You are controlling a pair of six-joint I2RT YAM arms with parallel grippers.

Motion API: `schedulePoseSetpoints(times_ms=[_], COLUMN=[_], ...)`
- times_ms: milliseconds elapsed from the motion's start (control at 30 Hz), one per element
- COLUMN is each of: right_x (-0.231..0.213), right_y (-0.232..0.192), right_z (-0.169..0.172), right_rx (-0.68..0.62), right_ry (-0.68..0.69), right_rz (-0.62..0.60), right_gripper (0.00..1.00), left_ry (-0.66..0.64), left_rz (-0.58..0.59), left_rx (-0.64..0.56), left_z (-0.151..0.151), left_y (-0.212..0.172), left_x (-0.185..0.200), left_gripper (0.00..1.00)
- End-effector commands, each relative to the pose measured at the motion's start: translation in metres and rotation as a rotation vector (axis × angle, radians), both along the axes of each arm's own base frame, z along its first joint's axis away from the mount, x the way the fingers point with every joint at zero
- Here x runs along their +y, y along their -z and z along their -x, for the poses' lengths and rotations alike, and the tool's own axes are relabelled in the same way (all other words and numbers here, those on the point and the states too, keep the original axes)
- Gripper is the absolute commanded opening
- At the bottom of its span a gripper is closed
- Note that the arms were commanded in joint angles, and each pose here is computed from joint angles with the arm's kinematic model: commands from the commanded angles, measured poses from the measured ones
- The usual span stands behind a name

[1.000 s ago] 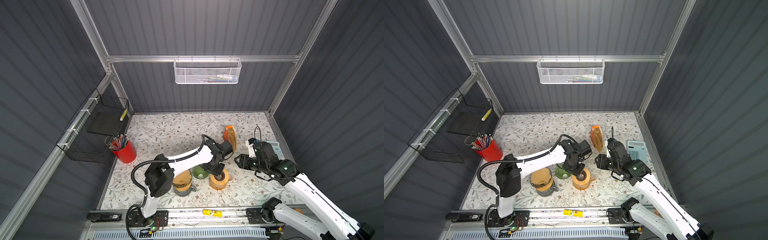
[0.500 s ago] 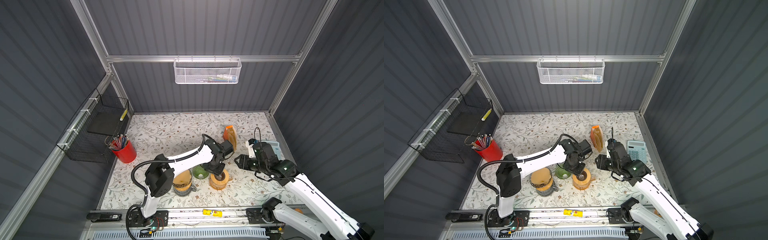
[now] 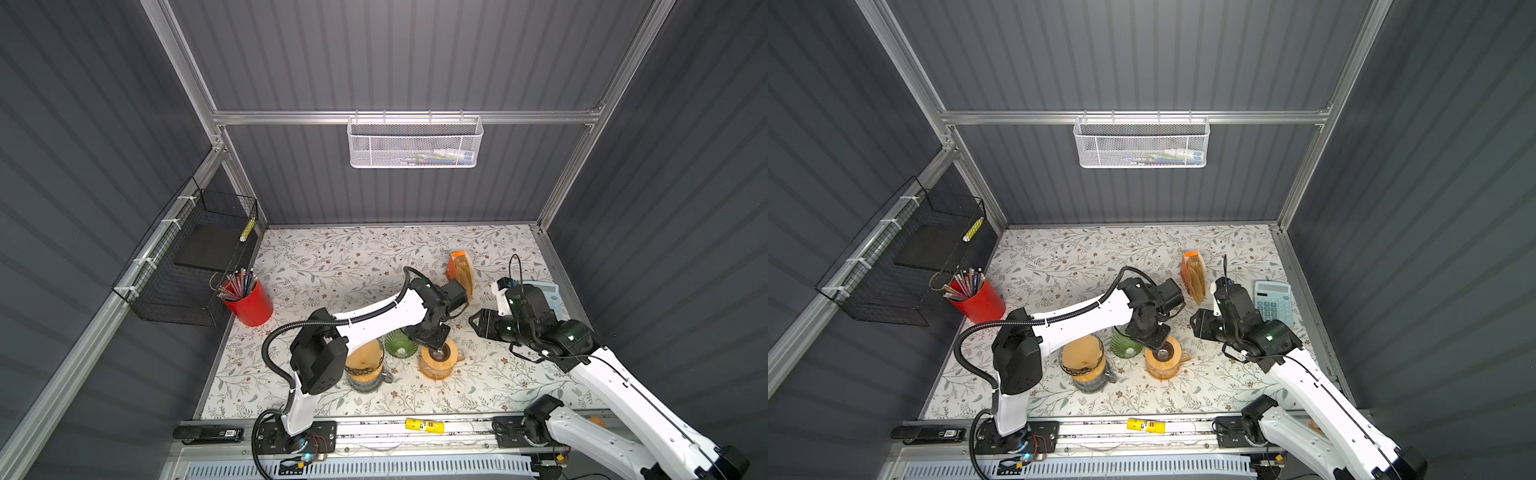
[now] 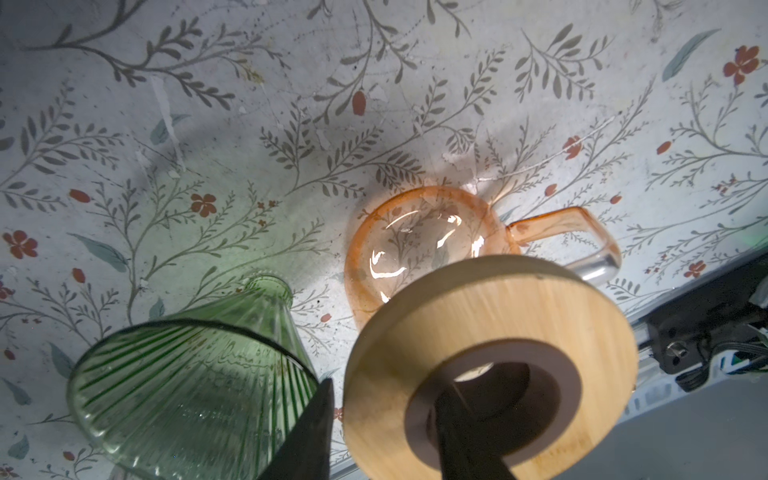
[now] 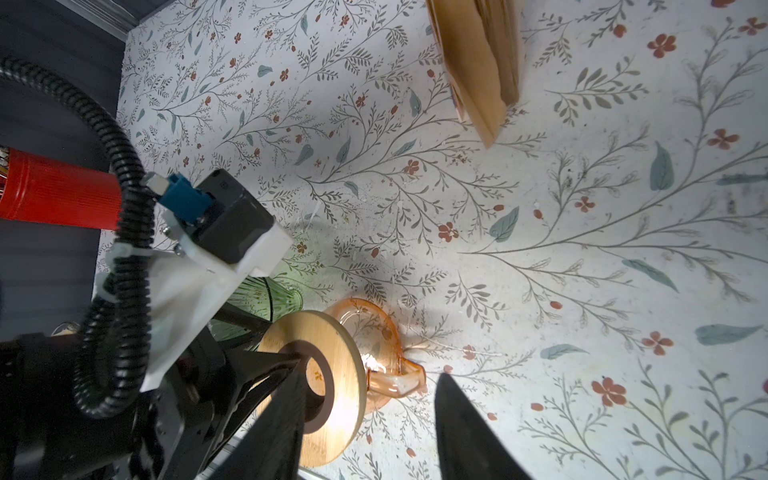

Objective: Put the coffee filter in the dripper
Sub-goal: 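Lower the wooden ring onto the pink pitcher's mouth with the left gripper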

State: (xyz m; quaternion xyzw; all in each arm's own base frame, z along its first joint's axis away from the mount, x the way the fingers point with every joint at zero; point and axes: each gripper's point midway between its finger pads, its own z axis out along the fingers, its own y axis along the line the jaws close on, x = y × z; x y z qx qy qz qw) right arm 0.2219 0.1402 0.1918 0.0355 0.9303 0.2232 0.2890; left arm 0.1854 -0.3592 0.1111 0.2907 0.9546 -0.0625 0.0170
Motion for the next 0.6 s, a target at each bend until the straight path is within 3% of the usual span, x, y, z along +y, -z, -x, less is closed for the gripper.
schedulePoseSetpoints(times_ms=[0, 300, 567], right_x=[-0.001, 0.000, 0.001], right_y=[0.000, -0.002, -0.003], right_z=[0.002, 0.002, 0.002], right_rx=[0.000, -0.001, 0.000], right_ry=[0.003, 0.010, 0.012], right_rz=[-0.009, -0.022, -0.032], right_gripper=[0.51, 0.51, 0.51], left_ry=[0.006, -0.014, -0.012], left_rz=[0.002, 0.019, 0.017], left_rx=[-0.028, -0.107, -0.085], left_z=[0.000, -0.009, -0.005], left_y=[-0.016, -0.035, -0.033], left_x=[0.003, 0.010, 0.010], left_gripper=[0.41, 0.40, 0.40])
